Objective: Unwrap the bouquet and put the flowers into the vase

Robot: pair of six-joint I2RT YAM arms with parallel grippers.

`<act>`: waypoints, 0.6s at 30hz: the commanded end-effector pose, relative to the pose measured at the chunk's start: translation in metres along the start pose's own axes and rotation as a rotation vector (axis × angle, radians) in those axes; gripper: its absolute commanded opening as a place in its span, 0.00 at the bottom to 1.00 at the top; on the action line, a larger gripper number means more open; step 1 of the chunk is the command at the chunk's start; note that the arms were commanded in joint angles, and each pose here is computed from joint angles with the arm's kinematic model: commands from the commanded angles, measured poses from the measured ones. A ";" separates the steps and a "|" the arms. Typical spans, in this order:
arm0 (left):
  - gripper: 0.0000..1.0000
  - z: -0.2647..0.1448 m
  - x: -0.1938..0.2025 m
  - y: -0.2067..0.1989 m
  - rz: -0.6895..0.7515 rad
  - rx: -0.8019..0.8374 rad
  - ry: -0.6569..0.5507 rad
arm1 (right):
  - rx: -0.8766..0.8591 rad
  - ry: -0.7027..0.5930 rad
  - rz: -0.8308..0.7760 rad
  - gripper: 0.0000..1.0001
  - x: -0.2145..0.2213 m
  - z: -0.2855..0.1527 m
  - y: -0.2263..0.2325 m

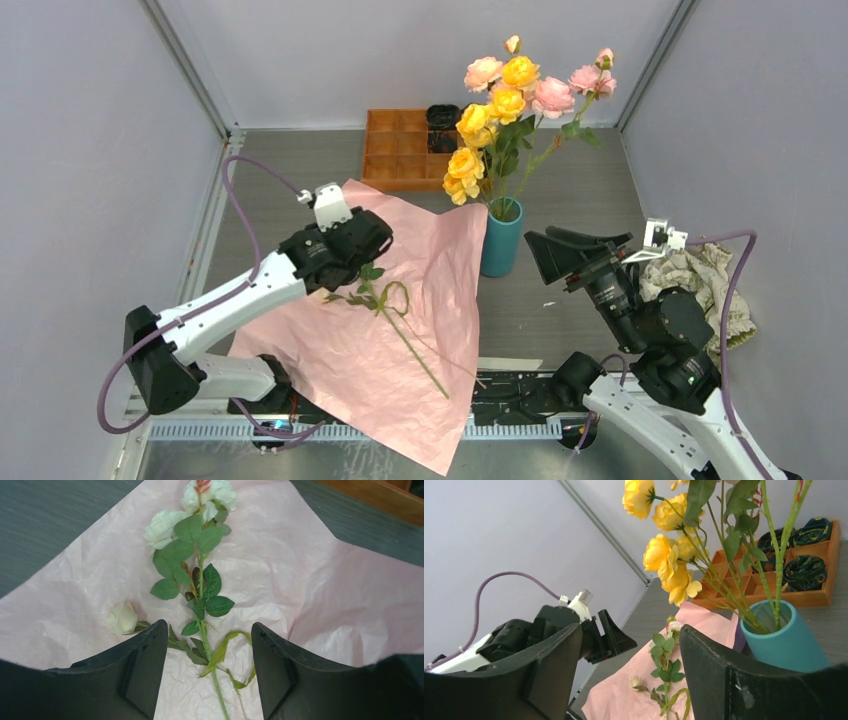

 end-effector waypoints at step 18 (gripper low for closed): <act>0.60 0.109 0.070 0.003 -0.307 -0.105 0.383 | 0.058 0.071 0.043 0.75 0.018 -0.034 -0.019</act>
Point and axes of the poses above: each gripper's point midway between its finger pads, its own z axis out along the fingers, its own y axis along the line the jaws close on, x = y × z, the point moved 5 cm from there along -z, back along the fingers, and after that the axes turned 5 degrees about -z, right-handed, at the moved point
